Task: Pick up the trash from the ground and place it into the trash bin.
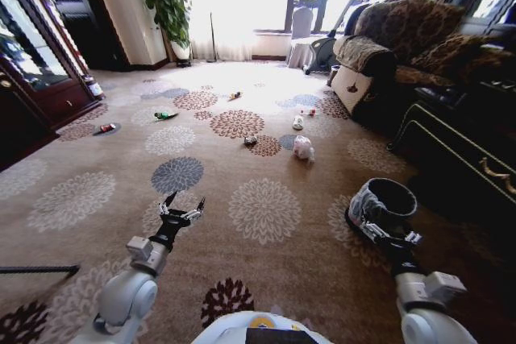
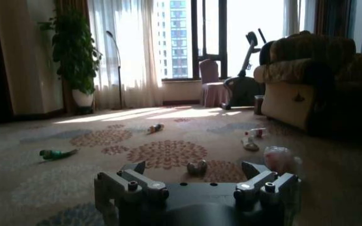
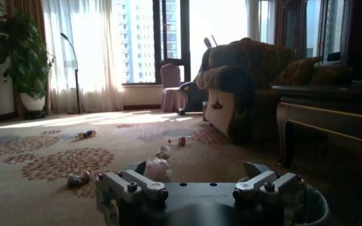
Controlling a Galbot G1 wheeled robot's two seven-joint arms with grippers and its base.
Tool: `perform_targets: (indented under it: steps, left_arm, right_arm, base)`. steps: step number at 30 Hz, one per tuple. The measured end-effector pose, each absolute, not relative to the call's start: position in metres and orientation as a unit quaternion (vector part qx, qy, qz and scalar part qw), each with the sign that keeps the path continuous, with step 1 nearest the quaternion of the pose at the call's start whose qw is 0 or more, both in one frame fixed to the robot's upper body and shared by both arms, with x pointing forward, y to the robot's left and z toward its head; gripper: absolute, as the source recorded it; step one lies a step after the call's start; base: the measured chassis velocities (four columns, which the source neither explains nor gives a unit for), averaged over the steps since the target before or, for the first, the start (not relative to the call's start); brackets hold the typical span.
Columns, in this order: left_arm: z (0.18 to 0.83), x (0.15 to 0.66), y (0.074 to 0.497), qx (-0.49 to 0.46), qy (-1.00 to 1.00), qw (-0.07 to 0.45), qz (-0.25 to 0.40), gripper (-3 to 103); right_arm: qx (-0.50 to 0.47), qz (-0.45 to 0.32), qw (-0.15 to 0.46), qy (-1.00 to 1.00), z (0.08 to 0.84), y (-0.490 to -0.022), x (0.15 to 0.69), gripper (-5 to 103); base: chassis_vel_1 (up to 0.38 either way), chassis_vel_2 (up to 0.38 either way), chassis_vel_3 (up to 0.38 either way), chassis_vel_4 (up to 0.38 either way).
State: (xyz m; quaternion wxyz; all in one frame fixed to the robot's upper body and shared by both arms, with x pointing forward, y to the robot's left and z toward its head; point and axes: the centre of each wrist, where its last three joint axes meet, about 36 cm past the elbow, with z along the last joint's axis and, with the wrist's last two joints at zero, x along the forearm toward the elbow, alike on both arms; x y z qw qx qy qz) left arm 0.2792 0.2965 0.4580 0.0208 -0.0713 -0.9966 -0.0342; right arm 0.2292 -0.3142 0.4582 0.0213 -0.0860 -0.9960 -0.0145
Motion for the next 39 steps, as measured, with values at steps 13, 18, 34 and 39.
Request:
perform_targets:
  steps: [13,18,34,39]
  left_arm:
    - [0.455,0.276,0.288,-0.084,-0.995,0.024,-0.049,100]
    - [0.453,0.276,0.289,-0.084,-0.995,0.027,-0.049,100]
    - [0.447,0.278,0.291,-0.096,-0.995,0.015,-0.034,100]
    - [0.444,0.274,0.289,-0.105,-0.993,0.017,-0.05,100]
  right_arm:
    - [-0.102,-0.009,0.006,-0.995,0.447,-0.316,0.226,100]
    - [-0.103,-0.009,0.004,-0.995,0.443,-0.316,0.224,100]
    - [-0.105,-0.012,0.013,-0.994,0.432,-0.315,0.226,100]
    - [-0.106,-0.011,0.015,-0.994,0.43,-0.315,0.225,100]
  base:
    - [-0.019,-0.019,-0.016,-0.023]
    - [-0.074,-0.063,-0.06,-0.09]
    - [-0.166,0.071,0.069,-0.174]
    - [-0.222,0.225,0.222,-0.244]
